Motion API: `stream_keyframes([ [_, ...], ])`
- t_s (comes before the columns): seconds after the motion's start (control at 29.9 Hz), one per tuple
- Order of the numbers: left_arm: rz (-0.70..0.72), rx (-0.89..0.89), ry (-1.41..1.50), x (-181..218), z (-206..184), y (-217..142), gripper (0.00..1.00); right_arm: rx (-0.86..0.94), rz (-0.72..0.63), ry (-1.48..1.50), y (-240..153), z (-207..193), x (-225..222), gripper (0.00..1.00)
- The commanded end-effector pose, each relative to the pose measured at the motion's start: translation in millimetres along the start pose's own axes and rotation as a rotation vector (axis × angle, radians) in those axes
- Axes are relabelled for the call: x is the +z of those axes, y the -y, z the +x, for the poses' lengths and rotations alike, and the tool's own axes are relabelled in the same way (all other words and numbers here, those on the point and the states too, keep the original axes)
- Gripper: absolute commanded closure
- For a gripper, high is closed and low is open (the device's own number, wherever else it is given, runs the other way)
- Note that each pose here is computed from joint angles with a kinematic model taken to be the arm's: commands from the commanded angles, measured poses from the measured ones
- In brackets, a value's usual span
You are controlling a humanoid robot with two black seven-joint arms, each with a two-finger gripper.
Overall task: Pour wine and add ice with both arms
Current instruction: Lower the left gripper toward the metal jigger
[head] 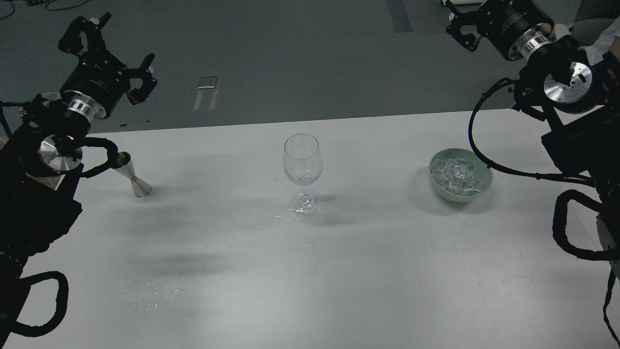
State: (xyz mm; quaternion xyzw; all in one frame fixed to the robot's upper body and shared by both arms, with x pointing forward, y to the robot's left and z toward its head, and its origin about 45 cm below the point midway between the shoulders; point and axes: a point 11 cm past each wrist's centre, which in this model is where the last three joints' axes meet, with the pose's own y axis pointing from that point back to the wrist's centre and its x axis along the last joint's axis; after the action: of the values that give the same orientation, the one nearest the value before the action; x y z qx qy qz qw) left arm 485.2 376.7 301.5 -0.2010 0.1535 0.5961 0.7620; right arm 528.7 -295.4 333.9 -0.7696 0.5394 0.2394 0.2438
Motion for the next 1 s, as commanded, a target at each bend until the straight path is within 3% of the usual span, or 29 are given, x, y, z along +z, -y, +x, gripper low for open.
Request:
stream_keyframes([
  [0.0,-0.014,-0.007,0.0,5.0,-2.7,2.2,0.02,-0.004,0.002,0.003,0.6,-1.7,-0.3,0.0],
  [0.33,-0.029,0.015,-0.008,4.8,5.5,-1.9,0.02,-0.001,0.01,0.02,2.5,-3.7,1.0,0.0],
  [0.57,-0.214,-0.001,-0.004,17.1,1.6,-3.9,0.02,-0.023,0.027,0.004,6.6,-12.4,-12.2,0.0],
  [0.97,-0.201,-0.026,-0.03,7.5,-0.8,-6.2,0.02,-0.029,0.04,-0.009,8.3,-16.5,-25.0,0.0],
])
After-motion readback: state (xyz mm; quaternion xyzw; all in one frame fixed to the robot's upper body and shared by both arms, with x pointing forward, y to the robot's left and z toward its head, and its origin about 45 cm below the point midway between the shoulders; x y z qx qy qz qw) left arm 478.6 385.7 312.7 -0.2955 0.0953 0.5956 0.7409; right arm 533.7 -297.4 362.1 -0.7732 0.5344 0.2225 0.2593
